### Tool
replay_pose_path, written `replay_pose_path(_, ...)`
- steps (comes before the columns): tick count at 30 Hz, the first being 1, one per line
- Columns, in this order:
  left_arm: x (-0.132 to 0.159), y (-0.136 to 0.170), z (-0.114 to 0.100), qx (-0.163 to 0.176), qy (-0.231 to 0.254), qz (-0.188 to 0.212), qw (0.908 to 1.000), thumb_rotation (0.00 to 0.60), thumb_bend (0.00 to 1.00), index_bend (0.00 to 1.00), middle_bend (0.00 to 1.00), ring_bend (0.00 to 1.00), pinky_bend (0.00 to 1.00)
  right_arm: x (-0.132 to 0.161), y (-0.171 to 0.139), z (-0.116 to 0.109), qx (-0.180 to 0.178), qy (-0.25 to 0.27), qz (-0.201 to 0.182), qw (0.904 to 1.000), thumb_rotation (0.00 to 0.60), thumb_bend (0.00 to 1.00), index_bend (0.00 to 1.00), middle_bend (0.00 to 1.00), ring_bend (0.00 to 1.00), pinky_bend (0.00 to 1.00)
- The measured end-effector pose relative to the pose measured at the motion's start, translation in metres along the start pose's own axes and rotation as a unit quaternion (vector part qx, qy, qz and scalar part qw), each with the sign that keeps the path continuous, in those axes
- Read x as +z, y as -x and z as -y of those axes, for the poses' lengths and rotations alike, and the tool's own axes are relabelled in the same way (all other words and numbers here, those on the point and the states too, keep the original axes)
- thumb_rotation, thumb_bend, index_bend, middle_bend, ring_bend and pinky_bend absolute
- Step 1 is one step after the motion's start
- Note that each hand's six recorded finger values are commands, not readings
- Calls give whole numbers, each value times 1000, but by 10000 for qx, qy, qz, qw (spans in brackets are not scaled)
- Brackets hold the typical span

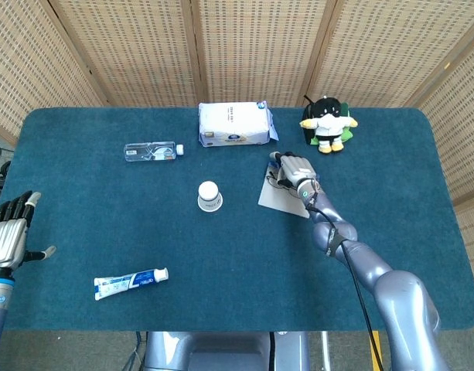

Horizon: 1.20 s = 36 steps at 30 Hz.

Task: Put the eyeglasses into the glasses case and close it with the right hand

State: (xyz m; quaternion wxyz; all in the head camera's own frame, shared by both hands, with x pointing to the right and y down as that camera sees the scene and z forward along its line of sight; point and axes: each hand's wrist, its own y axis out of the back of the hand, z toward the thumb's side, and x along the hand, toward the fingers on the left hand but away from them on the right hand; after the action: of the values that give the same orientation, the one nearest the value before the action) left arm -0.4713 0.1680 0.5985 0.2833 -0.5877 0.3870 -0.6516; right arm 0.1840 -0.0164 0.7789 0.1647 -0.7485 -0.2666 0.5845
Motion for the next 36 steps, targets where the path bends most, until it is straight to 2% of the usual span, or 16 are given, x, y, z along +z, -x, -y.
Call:
replay_pose_path(3,1,-1,1,-11,-15,3,10000,600,0,0,0,0,0,-4,-1,1,216,-72,28,9997,600,1000,232,300,207,230)
replay_pose_path(9,3,0,1,-21,-22,41,10000,600,0,0,0,0,0,-4,-11,-1,479,-191,-101,9986,600,1000,232,302,207,282)
replay_pose_path(15,6,4,3,-24,-35,113,9999,600,0,0,0,0,0,-7,-34,1,709,-424,-301,9961,600,1000,232,302,207,282)
replay_pose_path(21,10,9,3,-24,-41,212,9998,600,0,0,0,0,0,-25,-65,4,926,-669,-331,9929,600,1000,232,298,207,283)
replay_pose_path(26,13,12,4,-47,-45,280,9996,600,0,0,0,0,0,-38,-94,9,1081,-765,-336,9906,600,1000,232,246,191,285)
replay_pose_path(29,15,13,5,-44,-62,323,9994,600,0,0,0,0,0,-46,-110,9,1138,-787,-318,9899,600,1000,232,183,120,285)
replay_pose_path(30,15,13,4,-38,-66,332,9994,600,0,0,0,0,0,-48,-113,8,1105,-811,-314,9901,600,1000,231,132,71,282)
replay_pose_path(32,16,14,5,-39,-71,344,9994,600,0,0,0,0,0,-51,-117,6,988,-878,-333,9907,600,915,212,41,10,258)
replay_pose_path(33,16,14,5,-40,-71,342,9994,600,0,0,0,0,0,-52,-118,5,931,-900,-353,9910,600,766,191,9,0,231)
replay_pose_path(34,16,14,5,-37,-71,343,9994,600,0,0,0,0,0,-52,-120,5,843,-920,-387,9914,600,565,167,0,0,204)
replay_pose_path(36,16,15,4,-22,-69,342,9994,600,0,0,0,0,0,-52,-124,3,671,-959,-456,9921,600,279,143,0,0,176)
